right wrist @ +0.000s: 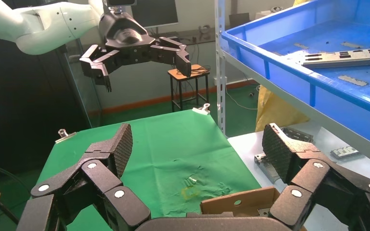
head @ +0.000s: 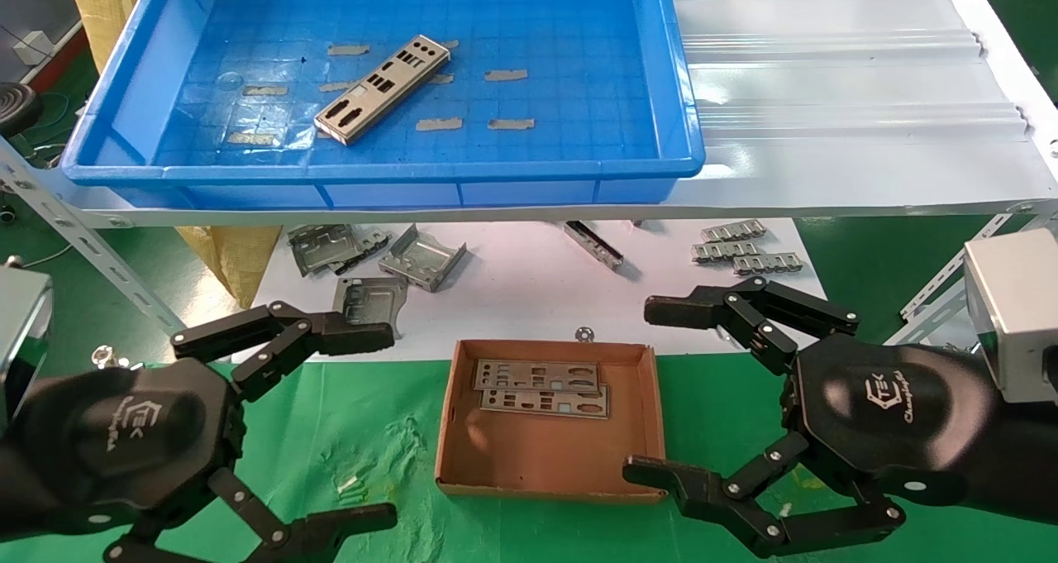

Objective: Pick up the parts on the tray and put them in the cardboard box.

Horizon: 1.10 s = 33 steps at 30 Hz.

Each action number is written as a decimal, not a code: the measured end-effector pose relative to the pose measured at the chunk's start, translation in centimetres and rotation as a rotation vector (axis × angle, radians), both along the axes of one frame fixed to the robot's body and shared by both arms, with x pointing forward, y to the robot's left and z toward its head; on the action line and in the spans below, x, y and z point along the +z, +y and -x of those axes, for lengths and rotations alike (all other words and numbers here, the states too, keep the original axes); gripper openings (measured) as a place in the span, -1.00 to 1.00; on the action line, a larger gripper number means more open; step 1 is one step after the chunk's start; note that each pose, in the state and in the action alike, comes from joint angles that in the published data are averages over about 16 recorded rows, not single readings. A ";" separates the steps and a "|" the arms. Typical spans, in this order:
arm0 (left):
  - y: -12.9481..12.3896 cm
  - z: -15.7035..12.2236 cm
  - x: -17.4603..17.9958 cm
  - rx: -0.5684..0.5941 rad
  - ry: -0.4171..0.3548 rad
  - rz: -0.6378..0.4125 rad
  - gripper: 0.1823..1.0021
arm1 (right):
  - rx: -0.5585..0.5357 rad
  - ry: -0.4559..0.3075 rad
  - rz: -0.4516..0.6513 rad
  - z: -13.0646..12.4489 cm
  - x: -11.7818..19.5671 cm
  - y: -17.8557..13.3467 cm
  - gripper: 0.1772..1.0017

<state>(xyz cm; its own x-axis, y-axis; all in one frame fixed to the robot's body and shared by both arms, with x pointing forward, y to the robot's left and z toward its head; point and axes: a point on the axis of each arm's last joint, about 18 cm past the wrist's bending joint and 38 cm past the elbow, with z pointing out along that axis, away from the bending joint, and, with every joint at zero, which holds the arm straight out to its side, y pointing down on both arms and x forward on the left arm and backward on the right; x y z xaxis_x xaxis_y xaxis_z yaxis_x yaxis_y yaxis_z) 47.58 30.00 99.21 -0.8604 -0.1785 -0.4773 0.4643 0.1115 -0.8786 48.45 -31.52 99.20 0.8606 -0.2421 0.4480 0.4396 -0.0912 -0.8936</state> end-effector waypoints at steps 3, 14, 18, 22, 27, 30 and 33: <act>0.0 0.0 0.0 0.000 0.000 0.000 1.00 | 0.000 0.000 0.000 0.0 0.0 0.0 1.00; 0.0 0.0 0.0 0.000 0.000 0.000 1.00 | 0.000 0.000 0.000 0.0 0.0 0.0 1.00; 0.0 0.0 0.0 0.000 0.000 0.000 1.00 | 0.000 0.000 0.000 0.0 0.0 0.0 1.00; 0.0 0.0 0.0 0.000 0.000 0.000 1.00 | 0.000 0.000 0.000 0.0 0.0 0.0 1.00; 0.0 0.0 0.0 0.000 0.000 0.000 1.00 | 0.000 0.000 0.000 0.0 0.0 0.0 1.00; 0.0 0.0 0.0 0.000 0.000 0.000 1.00 | 0.000 0.000 0.000 0.0 0.0 0.0 1.00; 0.0 0.0 0.0 0.000 0.000 0.000 1.00 | 0.000 0.000 0.000 0.0 0.0 0.0 1.00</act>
<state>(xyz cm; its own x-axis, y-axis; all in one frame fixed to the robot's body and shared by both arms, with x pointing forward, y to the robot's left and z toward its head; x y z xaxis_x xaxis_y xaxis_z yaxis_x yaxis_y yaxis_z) 47.58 29.99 99.21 -0.8604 -0.1785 -0.4773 0.4643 0.1115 -0.8786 48.45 -31.52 99.20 0.8606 -0.2421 0.4480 0.4395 -0.0912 -0.8936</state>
